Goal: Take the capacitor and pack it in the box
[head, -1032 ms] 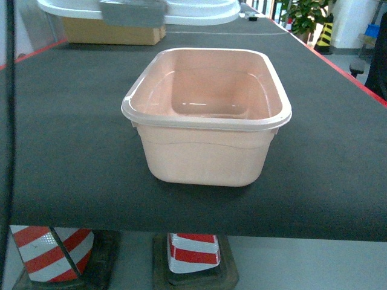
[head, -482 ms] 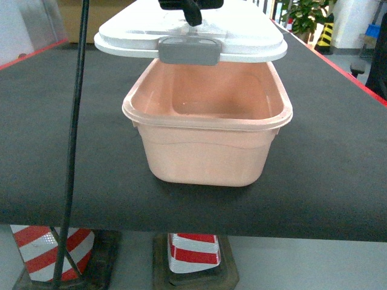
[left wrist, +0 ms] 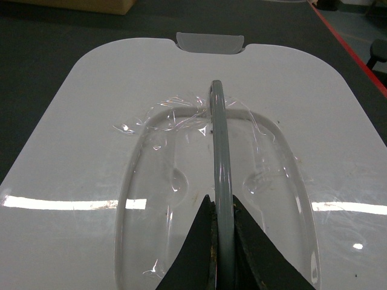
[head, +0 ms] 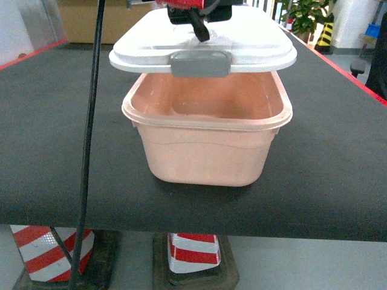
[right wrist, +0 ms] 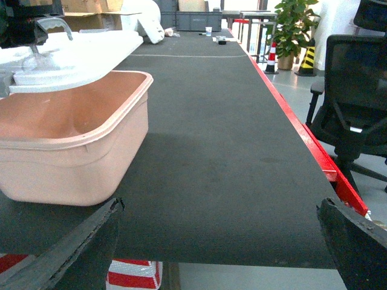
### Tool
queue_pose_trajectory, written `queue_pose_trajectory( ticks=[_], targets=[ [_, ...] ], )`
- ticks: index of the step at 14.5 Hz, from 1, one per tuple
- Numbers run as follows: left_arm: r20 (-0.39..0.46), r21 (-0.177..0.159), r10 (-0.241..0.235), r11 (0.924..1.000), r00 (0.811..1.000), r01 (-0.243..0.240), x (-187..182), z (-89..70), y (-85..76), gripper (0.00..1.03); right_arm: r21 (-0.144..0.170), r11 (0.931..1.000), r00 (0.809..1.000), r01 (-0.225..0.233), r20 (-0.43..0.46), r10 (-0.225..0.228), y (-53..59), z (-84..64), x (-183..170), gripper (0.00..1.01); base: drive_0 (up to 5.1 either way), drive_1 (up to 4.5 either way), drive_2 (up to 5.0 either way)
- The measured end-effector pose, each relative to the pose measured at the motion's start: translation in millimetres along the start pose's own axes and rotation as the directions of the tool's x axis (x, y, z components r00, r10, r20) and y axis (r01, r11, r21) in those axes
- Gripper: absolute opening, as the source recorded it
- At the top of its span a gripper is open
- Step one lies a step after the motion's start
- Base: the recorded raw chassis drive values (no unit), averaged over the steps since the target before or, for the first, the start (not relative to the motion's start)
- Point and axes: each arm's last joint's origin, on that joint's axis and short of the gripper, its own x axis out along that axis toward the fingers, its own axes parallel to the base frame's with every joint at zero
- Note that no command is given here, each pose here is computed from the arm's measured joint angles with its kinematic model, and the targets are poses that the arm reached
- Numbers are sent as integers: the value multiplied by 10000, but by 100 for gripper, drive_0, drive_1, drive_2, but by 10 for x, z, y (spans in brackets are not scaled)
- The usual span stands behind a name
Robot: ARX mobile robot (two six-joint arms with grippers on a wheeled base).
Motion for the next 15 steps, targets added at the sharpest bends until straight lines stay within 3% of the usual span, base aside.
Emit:
queue_pose_trajectory(
  ticks=[4, 9, 15],
  targets=[
    [-380, 87, -227, 9997, 9990, 230, 156, -236, -24, 2, 0, 10000, 10000, 0, -4, 0, 0, 0, 0, 98, 0, 0, 0],
    [-696, 268, 23, 9996, 9976, -5, 218, -340, -15, 2, 0, 10000, 10000, 0, 0, 0, 0, 0, 0, 98, 0, 0, 0],
    [-913, 339, -95, 9993, 9958, 126, 252, -411, -23, 2, 0, 10000, 10000, -4, 0, 4, 0, 0, 0, 98, 0, 0, 0]
  ],
)
